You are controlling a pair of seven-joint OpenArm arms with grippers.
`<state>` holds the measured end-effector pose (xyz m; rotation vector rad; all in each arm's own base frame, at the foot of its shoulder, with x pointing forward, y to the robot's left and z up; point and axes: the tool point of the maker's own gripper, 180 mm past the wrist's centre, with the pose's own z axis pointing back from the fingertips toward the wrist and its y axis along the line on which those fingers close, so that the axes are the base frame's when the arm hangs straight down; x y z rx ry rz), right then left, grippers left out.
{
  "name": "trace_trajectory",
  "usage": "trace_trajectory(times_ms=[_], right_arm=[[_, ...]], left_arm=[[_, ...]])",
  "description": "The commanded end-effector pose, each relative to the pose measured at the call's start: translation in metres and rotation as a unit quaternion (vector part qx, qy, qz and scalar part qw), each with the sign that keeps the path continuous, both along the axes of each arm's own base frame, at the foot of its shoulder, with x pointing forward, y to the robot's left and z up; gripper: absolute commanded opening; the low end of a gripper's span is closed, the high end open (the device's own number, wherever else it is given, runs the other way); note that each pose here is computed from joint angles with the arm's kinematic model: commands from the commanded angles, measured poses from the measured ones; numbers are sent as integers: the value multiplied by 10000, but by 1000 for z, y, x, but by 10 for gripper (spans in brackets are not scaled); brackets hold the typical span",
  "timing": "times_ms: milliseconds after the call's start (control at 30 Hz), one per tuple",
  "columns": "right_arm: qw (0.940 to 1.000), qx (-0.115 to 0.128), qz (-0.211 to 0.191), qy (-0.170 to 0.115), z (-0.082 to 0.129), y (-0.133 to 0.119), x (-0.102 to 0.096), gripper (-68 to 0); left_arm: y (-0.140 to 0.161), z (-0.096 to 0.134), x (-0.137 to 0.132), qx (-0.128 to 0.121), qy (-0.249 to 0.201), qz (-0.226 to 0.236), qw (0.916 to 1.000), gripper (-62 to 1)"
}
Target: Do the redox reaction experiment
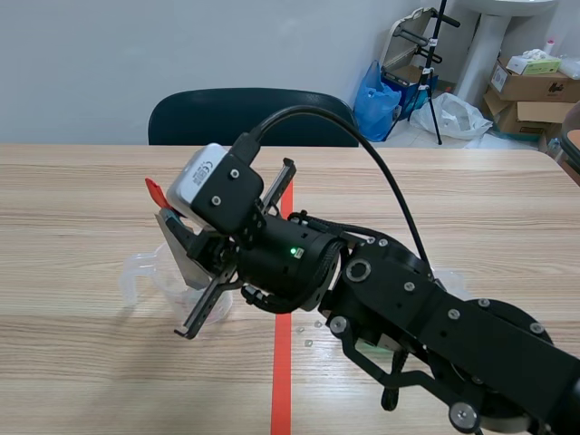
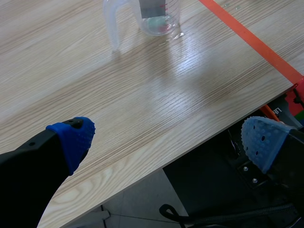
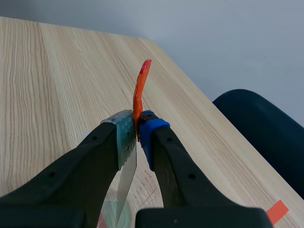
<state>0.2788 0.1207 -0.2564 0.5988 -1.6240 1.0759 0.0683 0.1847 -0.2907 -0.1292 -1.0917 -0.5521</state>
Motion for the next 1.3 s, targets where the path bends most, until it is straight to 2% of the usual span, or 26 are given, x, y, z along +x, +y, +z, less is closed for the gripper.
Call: trace_trajectory(times_ms=[0, 367, 533, 667, 767, 1000, 1267], right_arm=[[9996, 189, 7, -211, 19, 2, 6, -657], [9995, 220, -33, -210, 21, 0, 8, -657], [9997, 197, -114, 53, 29, -2, 12, -656], [9993, 115, -152, 320, 44, -3, 14, -656], [9988, 113, -263, 402, 60, -5, 16, -656], [9990, 44, -407, 196, 96, -7, 15, -656], [9976, 362, -394, 436, 122, -11, 11, -656]], left_arm=[[-4, 6, 4, -83, -131, -11, 9999, 14], [-4, 6, 4, -84, -131, -10, 9999, 14], [-4, 6, 4, -84, -131, -10, 9999, 14], [-4, 6, 4, -84, -131, -10, 9999, 14], [-4, 6, 4, -84, -131, -10, 9999, 14], [-4, 6, 4, -84, -131, -10, 9999, 14], [-4, 6, 4, -84, -131, -10, 9999, 14]])
